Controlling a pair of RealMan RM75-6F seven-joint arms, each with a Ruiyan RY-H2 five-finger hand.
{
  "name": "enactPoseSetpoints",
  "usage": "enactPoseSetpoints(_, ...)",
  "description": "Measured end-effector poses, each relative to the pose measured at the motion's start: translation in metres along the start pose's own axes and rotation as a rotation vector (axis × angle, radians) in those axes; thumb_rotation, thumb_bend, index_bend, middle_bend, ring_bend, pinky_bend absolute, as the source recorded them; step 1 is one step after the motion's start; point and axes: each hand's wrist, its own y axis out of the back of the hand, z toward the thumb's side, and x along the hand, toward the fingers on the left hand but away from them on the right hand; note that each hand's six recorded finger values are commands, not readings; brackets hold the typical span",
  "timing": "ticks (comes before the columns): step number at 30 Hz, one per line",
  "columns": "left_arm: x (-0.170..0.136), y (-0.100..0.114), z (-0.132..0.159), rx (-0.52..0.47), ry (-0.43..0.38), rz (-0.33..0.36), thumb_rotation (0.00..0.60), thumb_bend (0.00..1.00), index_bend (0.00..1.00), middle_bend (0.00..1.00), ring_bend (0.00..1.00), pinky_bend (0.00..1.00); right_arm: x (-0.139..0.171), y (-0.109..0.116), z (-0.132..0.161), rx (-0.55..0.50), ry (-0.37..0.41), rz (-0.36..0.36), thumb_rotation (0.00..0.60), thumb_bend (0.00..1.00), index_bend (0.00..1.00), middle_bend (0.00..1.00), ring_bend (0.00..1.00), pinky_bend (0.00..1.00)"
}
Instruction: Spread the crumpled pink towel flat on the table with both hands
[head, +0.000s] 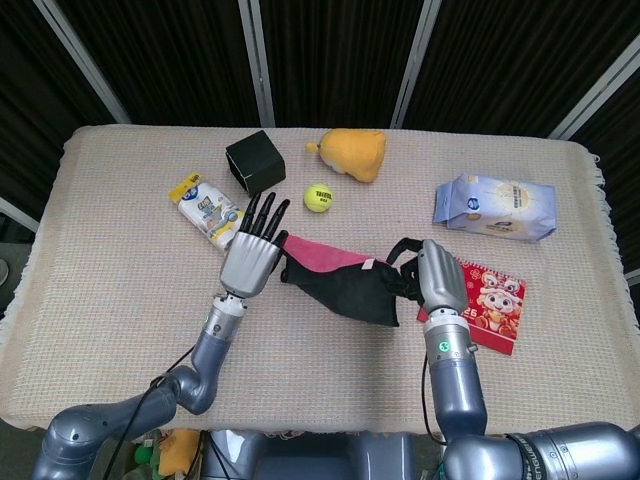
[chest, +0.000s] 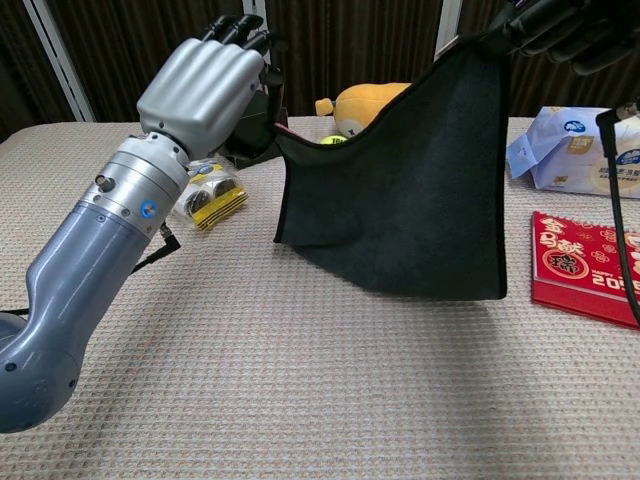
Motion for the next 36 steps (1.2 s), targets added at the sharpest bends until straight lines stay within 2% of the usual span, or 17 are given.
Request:
enactPoseSetpoints(7, 0.003, 0.024, -0.009, -0.027, 0.021, 0.026, 0.6, 0.43, 0.63, 0.13, 0.0, 0.0, -0.001, 0.001, -0.004, 0.0, 0.012, 0.011, 0.6, 0.62, 0.77, 1.0, 1.0, 0.97)
enactPoseSetpoints(14, 0.006, 0.042, -0.024, -0.003, 0.04, 0.04, 0.6, 0.43, 0.63, 0.12, 0.0, 0.0, -0.002, 0.004, -0.007, -0.006, 0.019, 0.013, 0.6, 0.62, 0.76, 1.0, 1.0, 0.97)
enactPoseSetpoints(26, 0.017, 0.059, -0.035, 0.003, 0.064, 0.056, 0.6, 0.43, 0.64, 0.12, 0.0, 0.0, -0.006, 0.013, -0.011, 0.01, 0.03, 0.004, 0.6, 0.62, 0.77, 1.0, 1.0, 0.97)
enactPoseSetpoints(36, 0.035, 0.063, -0.032, 0.012, 0.079, 0.062, 0.6, 0.43, 0.64, 0.12, 0.0, 0.0, -0.026, 0.019, -0.019, -0.02, 0.021, -0.012, 0.6, 0.62, 0.78, 1.0, 1.0, 0.97)
